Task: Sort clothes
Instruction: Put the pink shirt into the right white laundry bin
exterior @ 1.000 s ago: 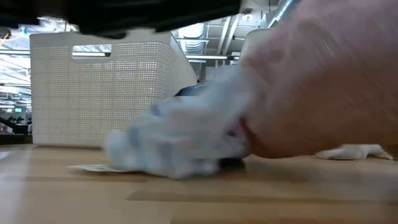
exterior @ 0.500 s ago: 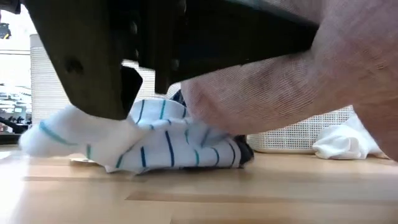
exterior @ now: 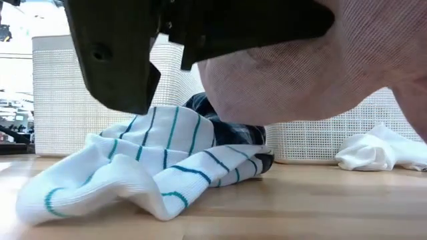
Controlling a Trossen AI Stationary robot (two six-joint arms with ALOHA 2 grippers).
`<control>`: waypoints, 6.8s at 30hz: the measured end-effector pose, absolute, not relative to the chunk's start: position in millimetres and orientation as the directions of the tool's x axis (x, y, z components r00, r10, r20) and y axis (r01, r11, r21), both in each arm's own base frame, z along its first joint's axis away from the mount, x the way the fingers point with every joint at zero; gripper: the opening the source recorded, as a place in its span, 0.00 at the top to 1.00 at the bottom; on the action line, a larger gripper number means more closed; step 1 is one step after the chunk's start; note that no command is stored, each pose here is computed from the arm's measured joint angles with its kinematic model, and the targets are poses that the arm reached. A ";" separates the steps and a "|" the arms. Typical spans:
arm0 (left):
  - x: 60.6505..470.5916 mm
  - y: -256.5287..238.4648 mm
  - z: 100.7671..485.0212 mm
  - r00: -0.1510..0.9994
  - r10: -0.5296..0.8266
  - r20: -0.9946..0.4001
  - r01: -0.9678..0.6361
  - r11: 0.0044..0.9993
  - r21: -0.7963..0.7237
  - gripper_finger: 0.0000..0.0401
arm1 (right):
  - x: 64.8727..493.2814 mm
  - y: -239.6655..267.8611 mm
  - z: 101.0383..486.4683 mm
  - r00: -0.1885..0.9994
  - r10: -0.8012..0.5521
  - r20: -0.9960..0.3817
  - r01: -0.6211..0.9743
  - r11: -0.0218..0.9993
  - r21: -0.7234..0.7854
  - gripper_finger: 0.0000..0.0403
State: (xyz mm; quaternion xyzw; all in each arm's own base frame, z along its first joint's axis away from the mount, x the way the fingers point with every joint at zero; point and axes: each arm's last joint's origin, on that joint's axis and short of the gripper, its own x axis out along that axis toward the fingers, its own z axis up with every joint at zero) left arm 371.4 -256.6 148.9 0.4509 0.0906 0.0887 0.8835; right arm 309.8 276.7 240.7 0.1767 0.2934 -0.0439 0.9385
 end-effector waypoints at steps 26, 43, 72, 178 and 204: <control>363.3 -258.1 186.6 0.980 0.196 -0.044 -0.065 0.517 0.853 0.91 | 291.6 286.9 264.9 0.838 0.126 -0.531 0.079 0.935 0.346 0.77; 342.4 -220.4 279.2 0.970 0.241 -0.035 -0.118 0.590 0.799 0.91 | 225.0 266.3 356.4 0.879 0.272 -0.390 -0.201 0.956 0.214 0.42; 350.2 -80.4 360.8 0.949 0.305 0.086 -0.273 0.647 0.712 0.91 | 219.2 308.1 299.8 0.824 0.215 -0.525 -0.186 0.977 0.109 0.42; 452.1 90.2 370.8 0.964 0.122 -0.234 -0.002 0.891 0.455 0.53 | 185.5 154.7 377.2 0.732 -0.515 -0.446 0.549 0.834 -0.060 0.42; 297.4 -31.7 476.6 0.914 -0.115 -0.389 0.265 0.895 0.360 0.52 | 202.9 40.8 385.7 0.367 -0.709 -0.602 0.798 0.573 -0.187 0.42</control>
